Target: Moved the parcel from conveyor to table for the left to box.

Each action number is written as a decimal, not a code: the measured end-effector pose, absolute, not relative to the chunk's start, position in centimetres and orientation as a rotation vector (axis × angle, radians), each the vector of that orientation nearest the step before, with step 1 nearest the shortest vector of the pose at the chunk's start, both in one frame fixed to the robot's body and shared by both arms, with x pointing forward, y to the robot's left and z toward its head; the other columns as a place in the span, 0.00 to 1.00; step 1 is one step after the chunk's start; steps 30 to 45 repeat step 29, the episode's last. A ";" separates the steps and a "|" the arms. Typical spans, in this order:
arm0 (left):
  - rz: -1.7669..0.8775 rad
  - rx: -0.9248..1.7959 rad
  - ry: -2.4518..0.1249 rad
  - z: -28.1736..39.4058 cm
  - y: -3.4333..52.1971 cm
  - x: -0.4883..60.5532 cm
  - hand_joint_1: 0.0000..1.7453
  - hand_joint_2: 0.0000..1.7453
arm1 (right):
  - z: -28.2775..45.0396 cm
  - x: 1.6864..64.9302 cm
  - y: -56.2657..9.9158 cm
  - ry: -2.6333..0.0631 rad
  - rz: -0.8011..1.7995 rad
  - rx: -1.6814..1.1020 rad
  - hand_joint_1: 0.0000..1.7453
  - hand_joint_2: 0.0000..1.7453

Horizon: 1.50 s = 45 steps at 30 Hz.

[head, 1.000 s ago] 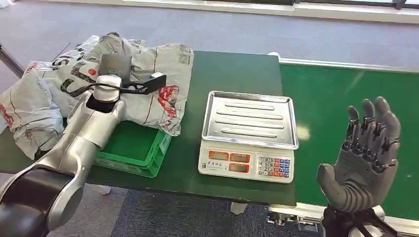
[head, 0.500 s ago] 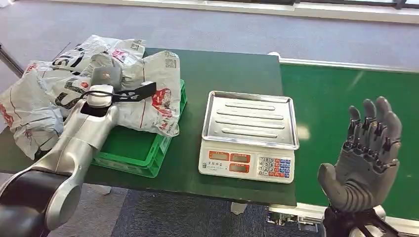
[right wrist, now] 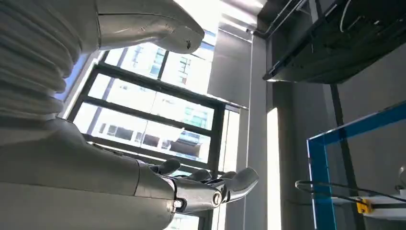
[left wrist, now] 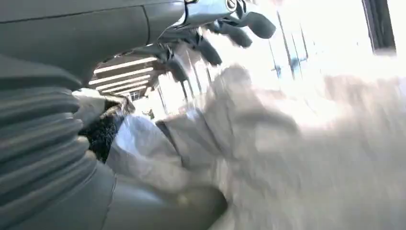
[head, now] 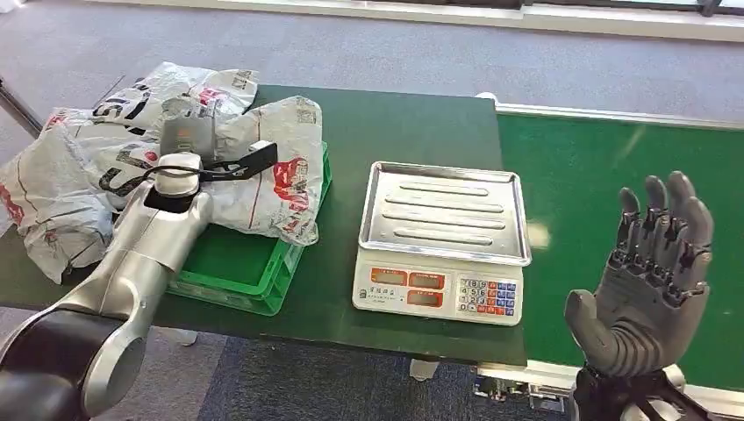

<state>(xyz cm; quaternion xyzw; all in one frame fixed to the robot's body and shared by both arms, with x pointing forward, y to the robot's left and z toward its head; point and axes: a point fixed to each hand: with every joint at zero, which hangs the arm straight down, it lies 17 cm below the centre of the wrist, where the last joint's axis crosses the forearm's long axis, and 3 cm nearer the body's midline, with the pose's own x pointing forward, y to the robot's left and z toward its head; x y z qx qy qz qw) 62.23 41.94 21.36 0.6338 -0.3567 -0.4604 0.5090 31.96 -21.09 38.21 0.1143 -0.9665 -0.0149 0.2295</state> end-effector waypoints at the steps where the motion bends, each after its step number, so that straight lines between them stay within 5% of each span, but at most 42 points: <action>1: -1.109 1.527 -0.859 21.4 41.9 62.2 0.00 0.00 | 38.2 32.0 -21.1 -2.660 -0.041 0.315 0.00 1.00; 3: -1.021 1.638 -1.138 26.2 38.9 62.6 0.00 0.00 | 38.0 31.9 -21.2 -2.655 -0.051 0.311 0.00 1.00; 4: -0.815 1.615 -1.620 33.8 33.9 61.1 0.00 0.00 | 38.1 31.6 -21.4 -2.657 -0.064 0.322 0.00 1.00; 8: -0.356 1.443 -2.071 41.3 34.2 54.7 0.00 0.00 | 38.0 31.7 -21.4 -2.650 -0.069 0.347 0.00 1.00; 21: -0.069 1.767 -2.229 46.8 36.6 44.0 0.00 0.00 | 38.1 32.5 -21.0 -2.644 -0.061 0.375 0.00 1.00; 45: 0.001 1.796 -2.221 47.4 37.5 42.5 0.00 0.00 | 37.9 32.7 -20.8 -2.638 -0.061 0.378 0.00 1.00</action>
